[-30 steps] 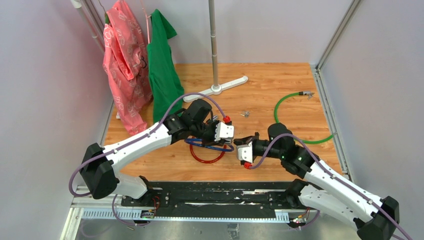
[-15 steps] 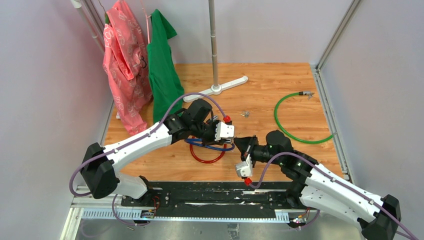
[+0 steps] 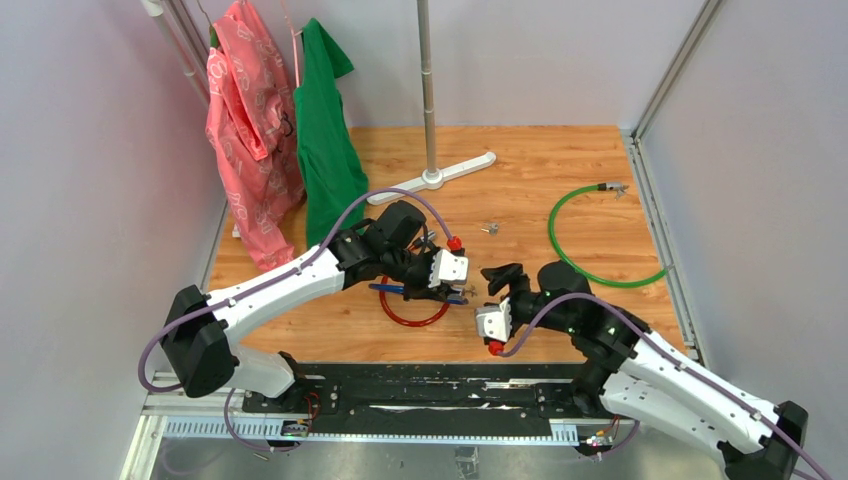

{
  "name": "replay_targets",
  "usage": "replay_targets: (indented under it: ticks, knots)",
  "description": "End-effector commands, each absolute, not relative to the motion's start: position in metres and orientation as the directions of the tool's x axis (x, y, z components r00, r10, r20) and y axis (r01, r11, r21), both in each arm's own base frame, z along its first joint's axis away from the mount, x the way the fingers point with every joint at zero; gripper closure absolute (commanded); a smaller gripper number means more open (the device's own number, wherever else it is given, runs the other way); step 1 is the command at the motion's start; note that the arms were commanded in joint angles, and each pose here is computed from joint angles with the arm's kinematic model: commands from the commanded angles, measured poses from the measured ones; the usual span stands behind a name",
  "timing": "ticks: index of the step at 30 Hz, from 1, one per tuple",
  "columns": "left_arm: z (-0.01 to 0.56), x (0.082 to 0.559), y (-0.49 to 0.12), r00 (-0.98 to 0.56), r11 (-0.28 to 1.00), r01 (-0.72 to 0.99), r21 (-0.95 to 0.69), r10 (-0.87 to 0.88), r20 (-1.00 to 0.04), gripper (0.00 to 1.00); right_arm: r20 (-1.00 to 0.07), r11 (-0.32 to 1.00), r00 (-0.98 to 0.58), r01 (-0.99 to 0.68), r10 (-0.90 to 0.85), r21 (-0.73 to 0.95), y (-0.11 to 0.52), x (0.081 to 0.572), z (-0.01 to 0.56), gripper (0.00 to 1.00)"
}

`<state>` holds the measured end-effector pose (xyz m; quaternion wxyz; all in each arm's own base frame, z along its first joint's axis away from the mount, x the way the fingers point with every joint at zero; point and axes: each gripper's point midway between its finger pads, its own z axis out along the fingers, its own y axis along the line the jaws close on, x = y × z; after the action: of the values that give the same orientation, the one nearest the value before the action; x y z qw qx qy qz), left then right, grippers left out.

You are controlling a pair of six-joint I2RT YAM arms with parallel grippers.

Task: Lock with the key
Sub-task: Lock the lock.

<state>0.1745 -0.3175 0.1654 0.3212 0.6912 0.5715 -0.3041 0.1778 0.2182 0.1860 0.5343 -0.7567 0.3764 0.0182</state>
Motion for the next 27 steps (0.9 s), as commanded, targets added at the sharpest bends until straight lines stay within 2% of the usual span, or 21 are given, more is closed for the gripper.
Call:
replay_targets:
  ticks: [1,5,8,14,16,20,27]
  knots:
    - [0.136,0.17,-0.295,0.1,-0.112,0.993,0.03,0.696,-0.711,1.0,-0.633,-0.026,0.559,-0.76,-0.535,-0.649,0.212,0.155,0.197,0.25]
    - [0.135,0.17,-0.295,0.101,-0.113,0.993,0.03,0.697,-0.71,1.0,-0.808,0.152,0.318,-0.884,-0.495,-0.441,0.212,0.148,0.211,0.2]
    - [0.136,0.17,-0.295,0.1,-0.112,0.993,0.03,0.694,-0.713,1.0,-0.921,0.246,0.115,-0.945,-0.372,-0.217,0.224,0.144,0.231,0.2]
    - [0.136,0.17,-0.296,0.1,-0.111,0.993,0.031,0.693,-0.714,1.0,-0.955,0.231,-0.173,-0.966,-0.239,0.117,0.241,0.145,0.252,0.21]
    - [0.137,0.17,-0.295,0.1,-0.11,0.993,0.033,0.693,-0.714,1.0,-0.952,0.228,-0.194,-0.964,-0.235,0.14,0.242,0.145,0.251,0.23]
    - [0.136,0.17,-0.295,0.095,-0.106,0.994,0.029,0.694,-0.714,1.0,-0.947,0.317,-0.219,-0.938,-0.235,0.139,0.24,0.161,0.237,0.39]
    - [0.136,0.171,-0.295,0.092,-0.104,0.994,0.027,0.697,-0.711,1.0,-0.921,0.327,-0.235,-0.936,-0.31,0.129,0.237,0.162,0.206,0.45]
